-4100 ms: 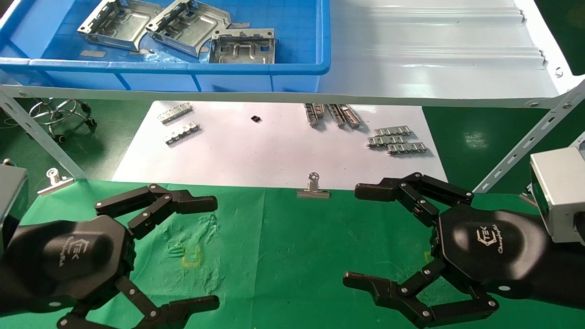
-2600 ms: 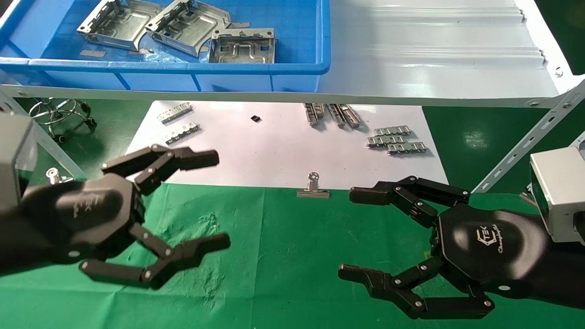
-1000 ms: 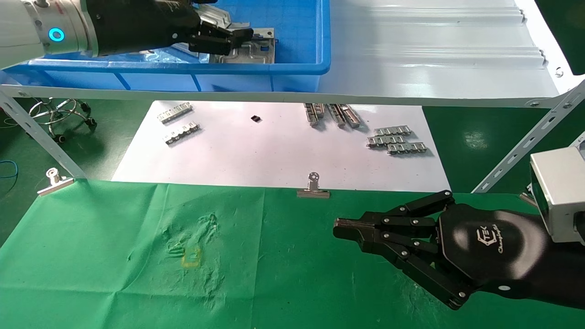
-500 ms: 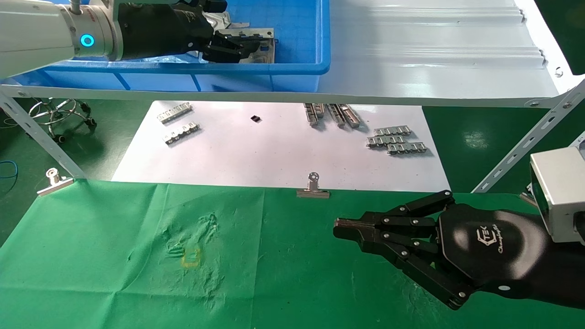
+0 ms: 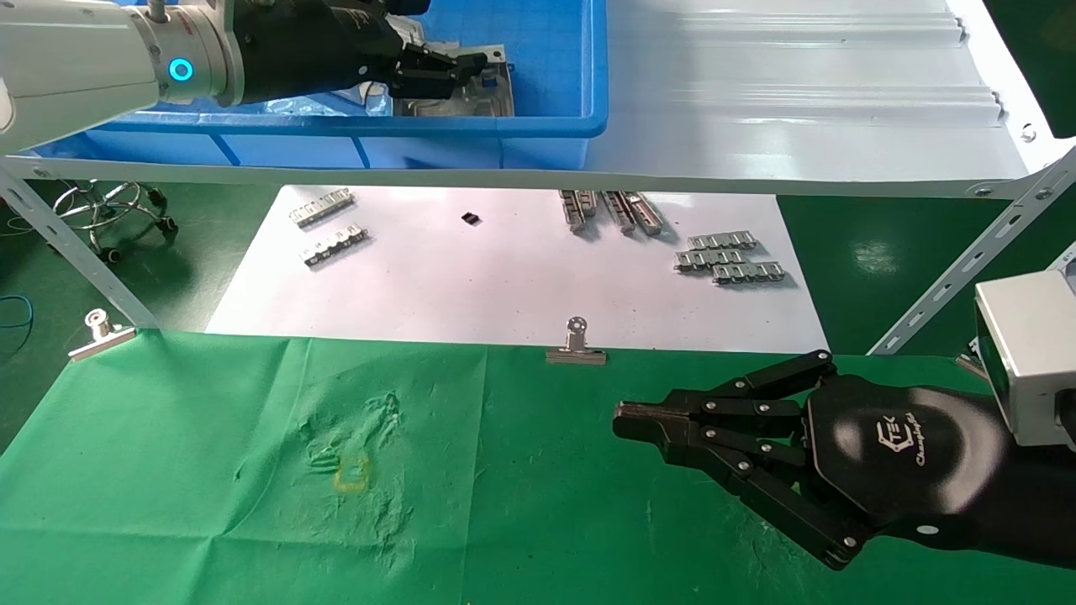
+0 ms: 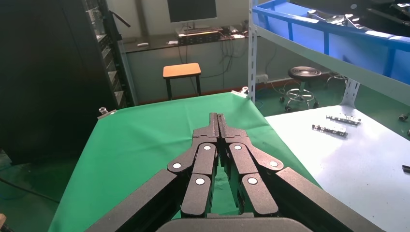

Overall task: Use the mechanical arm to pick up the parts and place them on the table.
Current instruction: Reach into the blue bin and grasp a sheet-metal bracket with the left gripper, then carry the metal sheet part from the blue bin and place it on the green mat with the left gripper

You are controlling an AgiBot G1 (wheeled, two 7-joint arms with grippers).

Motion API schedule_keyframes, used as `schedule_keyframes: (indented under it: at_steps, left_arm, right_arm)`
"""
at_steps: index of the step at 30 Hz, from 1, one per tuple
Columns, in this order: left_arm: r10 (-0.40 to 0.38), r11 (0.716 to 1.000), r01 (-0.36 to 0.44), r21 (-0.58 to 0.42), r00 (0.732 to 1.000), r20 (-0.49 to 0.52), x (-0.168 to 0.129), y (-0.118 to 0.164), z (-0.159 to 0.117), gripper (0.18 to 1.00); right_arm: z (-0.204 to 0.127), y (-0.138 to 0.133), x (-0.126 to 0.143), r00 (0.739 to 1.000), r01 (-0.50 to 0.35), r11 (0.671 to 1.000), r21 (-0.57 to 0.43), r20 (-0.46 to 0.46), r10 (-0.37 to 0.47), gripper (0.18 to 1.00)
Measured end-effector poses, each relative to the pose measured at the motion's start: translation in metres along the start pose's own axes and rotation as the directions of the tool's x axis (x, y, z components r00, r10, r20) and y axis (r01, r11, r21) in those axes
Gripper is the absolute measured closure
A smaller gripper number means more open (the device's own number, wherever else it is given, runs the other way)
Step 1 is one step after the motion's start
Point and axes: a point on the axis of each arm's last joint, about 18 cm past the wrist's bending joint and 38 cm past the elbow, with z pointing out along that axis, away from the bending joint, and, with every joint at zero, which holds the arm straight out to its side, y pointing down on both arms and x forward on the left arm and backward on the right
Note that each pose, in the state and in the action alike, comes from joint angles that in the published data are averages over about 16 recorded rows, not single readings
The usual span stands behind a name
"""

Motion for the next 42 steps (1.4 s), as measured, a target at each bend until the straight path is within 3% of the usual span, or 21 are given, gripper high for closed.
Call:
schedule_keyframes:
  at_steps: [9,25,30,42]
  left_arm:
    - [0.0,1.0,0.0,-0.002,1.0,0.001,0.002,0.002,0.002,0.419]
    - [-0.006,1.0,0.006,-0.008,1.0,0.004,0.003,0.006,0.003,0.804]
    - [-0.013,1.0,0.013,0.002,1.0,0.007,0.001,0.004,0.001,0.868]
    - [-0.017,0.997,0.017,0.072,1.0,-0.007,-0.009,-0.011,-0.016,0.91]
  right_arm:
    - [0.0,0.0,0.0,1.0,0.0,1.0,0.0,0.0,0.0,0.987]
    - [0.0,0.0,0.0,1.0,0.0,1.0,0.0,0.0,0.0,0.987]
    - [0.0,0.0,0.0,1.0,0.0,1.0,0.0,0.0,0.0,0.987]
    - [0.0,0.0,0.0,1.0,0.0,1.0,0.0,0.0,0.0,0.987]
